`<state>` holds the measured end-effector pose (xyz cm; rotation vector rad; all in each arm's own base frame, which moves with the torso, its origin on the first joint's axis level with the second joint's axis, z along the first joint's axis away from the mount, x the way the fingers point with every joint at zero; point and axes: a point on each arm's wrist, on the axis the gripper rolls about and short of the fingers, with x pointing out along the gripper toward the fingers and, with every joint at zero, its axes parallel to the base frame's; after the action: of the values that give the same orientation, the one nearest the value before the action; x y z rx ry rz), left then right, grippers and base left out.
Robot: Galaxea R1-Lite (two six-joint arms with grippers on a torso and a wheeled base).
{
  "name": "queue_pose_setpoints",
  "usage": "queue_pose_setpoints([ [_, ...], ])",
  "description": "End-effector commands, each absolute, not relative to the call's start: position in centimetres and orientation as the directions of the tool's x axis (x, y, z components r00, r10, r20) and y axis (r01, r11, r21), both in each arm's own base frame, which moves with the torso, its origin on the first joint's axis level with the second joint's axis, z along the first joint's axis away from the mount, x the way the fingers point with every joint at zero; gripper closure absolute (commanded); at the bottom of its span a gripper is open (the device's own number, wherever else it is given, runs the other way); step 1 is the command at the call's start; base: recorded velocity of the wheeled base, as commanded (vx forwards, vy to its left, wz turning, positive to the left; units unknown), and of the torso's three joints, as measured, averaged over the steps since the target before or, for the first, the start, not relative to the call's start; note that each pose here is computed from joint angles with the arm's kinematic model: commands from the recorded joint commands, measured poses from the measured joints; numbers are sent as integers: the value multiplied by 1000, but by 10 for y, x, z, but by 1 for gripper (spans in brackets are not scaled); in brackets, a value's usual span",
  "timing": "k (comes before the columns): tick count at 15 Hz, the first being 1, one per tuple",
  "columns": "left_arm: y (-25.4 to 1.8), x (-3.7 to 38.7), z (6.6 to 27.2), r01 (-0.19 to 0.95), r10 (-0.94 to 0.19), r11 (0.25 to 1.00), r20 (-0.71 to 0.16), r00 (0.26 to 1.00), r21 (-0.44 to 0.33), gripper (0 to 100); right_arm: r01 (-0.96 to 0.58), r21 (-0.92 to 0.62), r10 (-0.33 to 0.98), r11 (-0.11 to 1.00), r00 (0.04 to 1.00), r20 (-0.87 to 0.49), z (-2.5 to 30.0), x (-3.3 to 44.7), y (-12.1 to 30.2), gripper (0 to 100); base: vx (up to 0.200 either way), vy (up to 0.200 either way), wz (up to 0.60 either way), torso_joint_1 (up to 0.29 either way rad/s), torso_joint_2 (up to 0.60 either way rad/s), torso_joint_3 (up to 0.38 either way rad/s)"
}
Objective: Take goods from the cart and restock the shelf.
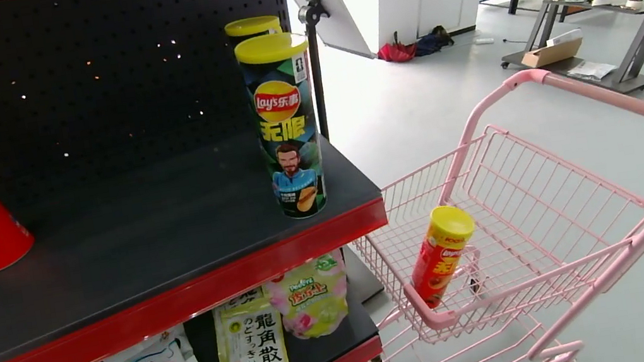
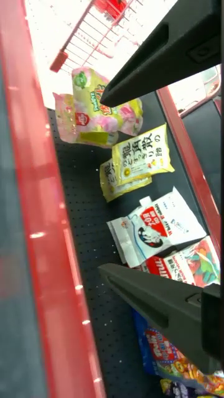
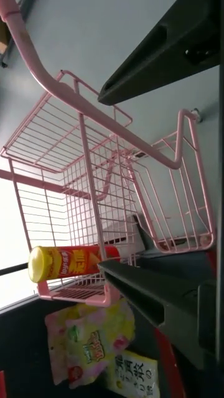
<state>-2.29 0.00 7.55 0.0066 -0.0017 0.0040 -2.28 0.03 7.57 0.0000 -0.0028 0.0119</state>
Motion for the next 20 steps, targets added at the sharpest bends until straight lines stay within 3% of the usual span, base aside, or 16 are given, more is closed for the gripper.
queue_pose_setpoints([
  [1,0,-23,76,-5,5,1000,2,1000,8,0,-12,0,12,1000,1000,3,76,-23,0,0,0,0,0,-183,554,364],
  [4,0,-23,76,-5,5,1000,2,1000,8,0,-11,-2,11,1000,1000,2,76,-23,0,0,0,0,0,-137,427,282],
  [9,0,-23,76,-5,5,1000,2,1000,8,0,11,-12,-11,1000,1000,0,76,-23,0,0,0,0,0,-15,47,31],
  [10,0,-23,76,-5,5,1000,2,1000,8,0,-15,-19,15,1000,1000,18,90,-24,0,0,0,0,0,0,0,0],
  [12,0,-23,76,-5,5,1000,2,1000,8,0,-87,120,89,989,996,-6,224,21,2,0,0,0,0,0,0,0],
  [13,0,-23,76,-5,5,1000,2,1000,8,0,-129,171,135,977,991,-21,254,45,4,0,0,0,0,0,0,0],
  [14,0,-23,76,-5,5,1000,2,1000,8,0,-227,181,247,957,964,-98,253,79,10,0,0,0,0,0,0,0],
  [15,0,-23,76,-5,5,1000,2,1000,8,0,-250,193,276,949,953,-125,246,89,12,0,0,0,0,0,0,0],
  [17,0,-23,76,-6,6,1000,2,1000,8,0,-304,219,355,927,898,-258,174,151,26,0,0,0,0,0,0,0],
  [20,0,-23,76,-6,6,1000,2,1000,6,0,-366,227,424,903,847,-321,115,180,45,0,0,0,0,0,0,0],
])
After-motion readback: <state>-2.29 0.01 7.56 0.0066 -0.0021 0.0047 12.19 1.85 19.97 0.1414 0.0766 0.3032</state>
